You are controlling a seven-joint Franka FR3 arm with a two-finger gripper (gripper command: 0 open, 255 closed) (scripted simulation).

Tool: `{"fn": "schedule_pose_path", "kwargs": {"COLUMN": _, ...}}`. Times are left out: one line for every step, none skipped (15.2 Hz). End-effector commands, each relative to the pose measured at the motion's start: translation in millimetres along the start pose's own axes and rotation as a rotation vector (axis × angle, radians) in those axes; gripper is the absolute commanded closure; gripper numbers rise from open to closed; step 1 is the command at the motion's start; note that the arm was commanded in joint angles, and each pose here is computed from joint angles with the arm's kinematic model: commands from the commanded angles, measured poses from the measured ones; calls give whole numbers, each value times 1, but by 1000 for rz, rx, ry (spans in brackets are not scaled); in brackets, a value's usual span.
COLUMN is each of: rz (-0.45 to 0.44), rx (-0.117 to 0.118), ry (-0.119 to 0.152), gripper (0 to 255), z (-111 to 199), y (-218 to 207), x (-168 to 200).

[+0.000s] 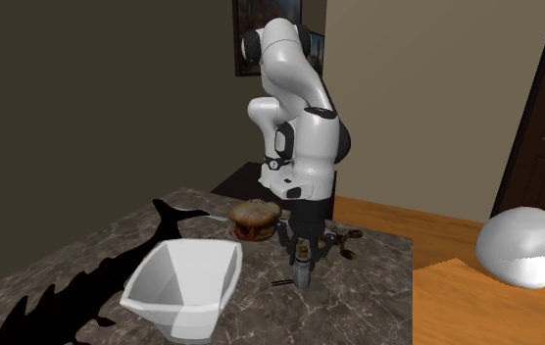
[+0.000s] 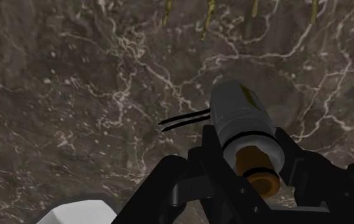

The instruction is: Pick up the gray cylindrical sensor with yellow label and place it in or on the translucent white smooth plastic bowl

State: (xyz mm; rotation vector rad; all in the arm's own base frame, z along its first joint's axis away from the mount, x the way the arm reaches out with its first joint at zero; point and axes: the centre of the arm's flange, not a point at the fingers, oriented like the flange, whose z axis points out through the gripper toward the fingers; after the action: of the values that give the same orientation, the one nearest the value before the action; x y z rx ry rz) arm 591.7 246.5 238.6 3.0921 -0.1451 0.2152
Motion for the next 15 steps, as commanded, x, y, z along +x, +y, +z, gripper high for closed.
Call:
{"fn": "schedule_pose_path", "kwargs": {"rz": 0, "rx": 0, "ry": 0, "gripper": 255, "z": 0, "y": 0, "x": 0}}
{"fn": "schedule_pose_path", "kwargs": {"rz": 0, "rx": 0, "ry": 0, "gripper": 255, "z": 0, "y": 0, "x": 0}}
{"fn": "schedule_pose_path", "kwargs": {"rz": 0, "rx": 0, "ry": 0, "gripper": 255, "z": 0, "y": 0, "x": 0}}
{"fn": "schedule_pose_path", "kwargs": {"rz": 0, "rx": 0, "ry": 0, "gripper": 255, "z": 0, "y": 0, "x": 0}}
{"fn": "schedule_pose_path", "kwargs": {"rz": 0, "rx": 0, "ry": 0, "gripper": 255, "z": 0, "y": 0, "x": 0}}
{"fn": "schedule_pose_path", "kwargs": {"rz": 0, "rx": 0, "ry": 0, "gripper": 255, "z": 0, "y": 0, "x": 0}}
{"fn": "schedule_pose_path", "kwargs": {"rz": 0, "rx": 0, "ry": 0, "gripper": 255, "z": -5, "y": 0, "x": 1}}
{"fn": "schedule_pose_path", "kwargs": {"rz": 0, "rx": 0, "ry": 0, "gripper": 255, "z": -10, "y": 0, "x": 1}}
{"fn": "schedule_pose_path", "kwargs": {"rz": 0, "rx": 0, "ry": 0, "gripper": 255, "z": -16, "y": 0, "x": 2}}
{"fn": "schedule_pose_path", "kwargs": {"rz": 0, "rx": 0, "ry": 0, "gripper": 255, "z": -21, "y": 1, "x": 3}}
{"fn": "schedule_pose_path", "kwargs": {"rz": 0, "rx": 0, "ry": 0, "gripper": 255, "z": -26, "y": 1, "x": 4}}
{"fn": "schedule_pose_path", "kwargs": {"rz": 0, "rx": 0, "ry": 0, "gripper": 255, "z": -31, "y": 1, "x": 4}}
{"fn": "schedule_pose_path", "kwargs": {"rz": 0, "rx": 0, "ry": 0, "gripper": 255, "z": -37, "y": 1, "x": 5}}
{"fn": "schedule_pose_path", "kwargs": {"rz": 0, "rx": 0, "ry": 0, "gripper": 255, "z": -42, "y": 1, "x": 6}}
{"fn": "schedule_pose_path", "kwargs": {"rz": 0, "rx": 0, "ry": 0, "gripper": 255, "z": -47, "y": 2, "x": 7}}
